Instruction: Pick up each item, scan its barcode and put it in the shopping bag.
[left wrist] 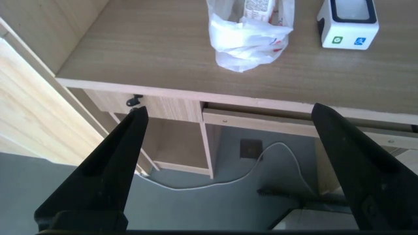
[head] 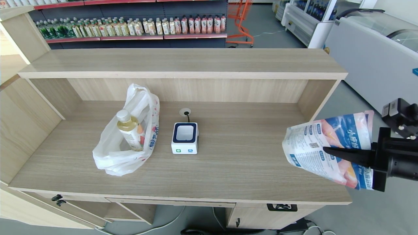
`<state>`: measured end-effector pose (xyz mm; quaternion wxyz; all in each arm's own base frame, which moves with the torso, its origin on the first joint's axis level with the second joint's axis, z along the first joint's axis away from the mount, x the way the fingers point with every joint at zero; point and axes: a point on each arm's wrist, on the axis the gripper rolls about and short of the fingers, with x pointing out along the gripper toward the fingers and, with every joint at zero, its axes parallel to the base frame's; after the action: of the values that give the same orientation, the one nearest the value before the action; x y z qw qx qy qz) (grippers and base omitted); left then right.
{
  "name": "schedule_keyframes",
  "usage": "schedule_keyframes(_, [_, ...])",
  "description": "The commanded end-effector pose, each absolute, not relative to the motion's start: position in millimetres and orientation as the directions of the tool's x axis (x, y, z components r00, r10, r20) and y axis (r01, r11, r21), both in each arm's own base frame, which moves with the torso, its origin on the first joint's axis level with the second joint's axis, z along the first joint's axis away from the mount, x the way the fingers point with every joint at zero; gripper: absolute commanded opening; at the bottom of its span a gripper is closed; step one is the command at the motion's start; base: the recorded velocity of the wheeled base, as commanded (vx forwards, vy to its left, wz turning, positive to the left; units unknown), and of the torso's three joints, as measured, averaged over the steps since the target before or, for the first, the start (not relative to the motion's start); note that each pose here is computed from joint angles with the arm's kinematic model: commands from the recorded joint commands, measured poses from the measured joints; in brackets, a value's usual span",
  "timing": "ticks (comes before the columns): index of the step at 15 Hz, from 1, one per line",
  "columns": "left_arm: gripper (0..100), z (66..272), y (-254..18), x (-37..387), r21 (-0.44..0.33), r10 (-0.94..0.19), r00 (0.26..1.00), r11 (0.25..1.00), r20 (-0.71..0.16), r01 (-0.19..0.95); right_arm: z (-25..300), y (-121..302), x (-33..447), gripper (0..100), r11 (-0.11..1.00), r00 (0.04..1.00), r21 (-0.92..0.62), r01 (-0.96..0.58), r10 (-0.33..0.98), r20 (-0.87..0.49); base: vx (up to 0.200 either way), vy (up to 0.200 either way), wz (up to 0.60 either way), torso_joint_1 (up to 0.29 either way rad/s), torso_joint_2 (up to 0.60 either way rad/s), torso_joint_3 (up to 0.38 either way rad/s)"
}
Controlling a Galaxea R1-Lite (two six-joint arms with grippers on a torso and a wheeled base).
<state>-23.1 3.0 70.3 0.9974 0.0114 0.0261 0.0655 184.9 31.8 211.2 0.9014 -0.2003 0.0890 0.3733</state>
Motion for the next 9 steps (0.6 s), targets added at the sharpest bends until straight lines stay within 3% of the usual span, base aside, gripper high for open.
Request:
schedule_keyframes(1, [100, 70.3, 3.0, -23.1, 0.027, 0.132, 0.99, 0.991, -0.05, -0.13, 215.0, 29.6, 166.7, 0, 0.659, 0.734, -0.324, -0.679, 0.616, -0.286, 0.0, 0.0, 0.0, 0.0, 0.0, 0.0])
schedule_keyframes(8, [100, 70.3, 2.9, -23.1, 0.03, 0.13, 0.99, 0.991, -0.05, -0.129, 223.7, 30.7, 164.3, 0, 0.665, 0.736, -0.315, -0.677, 0.628, -0.255, 0.0, 0.0, 0.0, 0.0, 0.0, 0.0])
schedule_keyframes(9, [100, 70.3, 2.9, -23.0, 0.028, 0.13, 0.99, 0.991, -0.052, -0.129, 224.0, 31.6, 163.7, 0, 0.659, 0.726, -0.307, -0.687, 0.639, -0.252, 0.0, 0.2, 0.0, -0.002, 0.0, 0.007])
